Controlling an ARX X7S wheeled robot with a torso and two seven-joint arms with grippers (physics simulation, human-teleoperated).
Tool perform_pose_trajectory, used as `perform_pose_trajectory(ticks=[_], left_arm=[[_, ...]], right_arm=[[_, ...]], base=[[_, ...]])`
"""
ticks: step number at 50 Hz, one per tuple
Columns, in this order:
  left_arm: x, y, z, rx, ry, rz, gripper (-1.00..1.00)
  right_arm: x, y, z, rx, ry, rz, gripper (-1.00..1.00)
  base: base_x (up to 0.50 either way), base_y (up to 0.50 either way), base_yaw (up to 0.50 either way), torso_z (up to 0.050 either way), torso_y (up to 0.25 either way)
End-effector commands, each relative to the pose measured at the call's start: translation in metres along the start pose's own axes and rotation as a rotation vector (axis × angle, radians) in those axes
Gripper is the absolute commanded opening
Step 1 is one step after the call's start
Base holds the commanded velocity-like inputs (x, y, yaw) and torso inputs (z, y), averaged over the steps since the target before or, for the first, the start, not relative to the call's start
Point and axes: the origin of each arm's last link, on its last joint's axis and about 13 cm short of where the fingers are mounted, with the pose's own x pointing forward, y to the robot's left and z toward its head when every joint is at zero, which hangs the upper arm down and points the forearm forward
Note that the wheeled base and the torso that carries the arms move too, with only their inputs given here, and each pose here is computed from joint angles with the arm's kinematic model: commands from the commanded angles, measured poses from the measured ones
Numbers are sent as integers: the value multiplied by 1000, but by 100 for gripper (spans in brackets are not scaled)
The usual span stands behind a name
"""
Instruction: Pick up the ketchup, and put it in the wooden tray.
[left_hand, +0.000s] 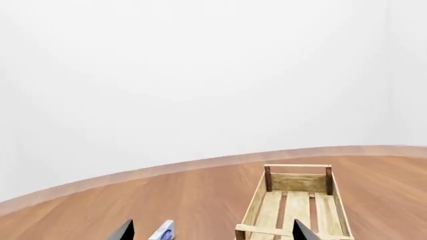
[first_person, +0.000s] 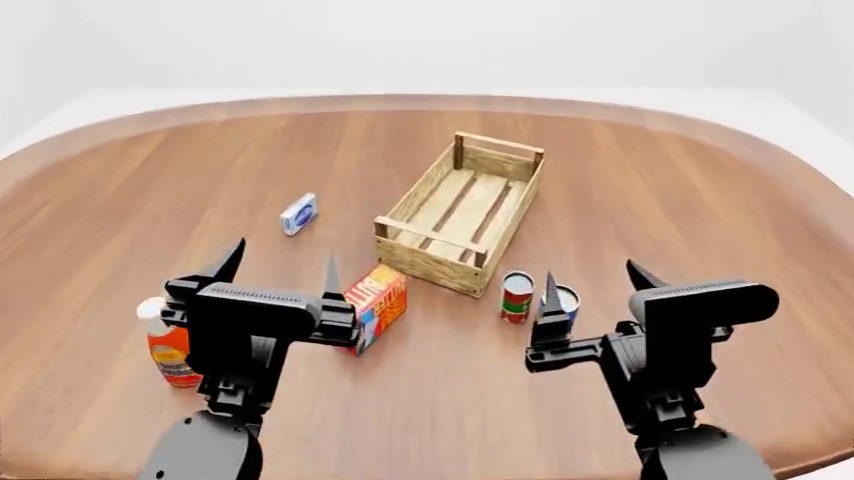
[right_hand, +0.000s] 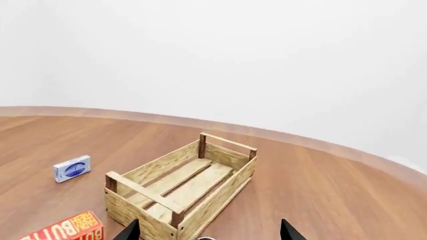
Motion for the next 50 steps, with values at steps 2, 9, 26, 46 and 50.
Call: perform_pose_trajectory(ticks=[2,9,26,46,50], left_arm=[[0,-1,3,9,-11,-3,100],[0,-1,3,12,-12,-2,100],[1,0,4,19,-19,7,100],[6,5,7,25,-36,37,100],[6,5,7,22,-33,43,100]], right_arm=[[0,-1,5,0,-10,11,100],[0,0,5,-8,-17,23,100],[2,2,5,-5,-4,38,100],[10,-3,11,-23,-36,52,100],[11,-3,12,-32,-38,57,100]], base=[[412,0,0,0,0],[46,0,0,0,0],[0,-401,0,0,0],[0,-150,70,0,0],[0,0,500,0,0]])
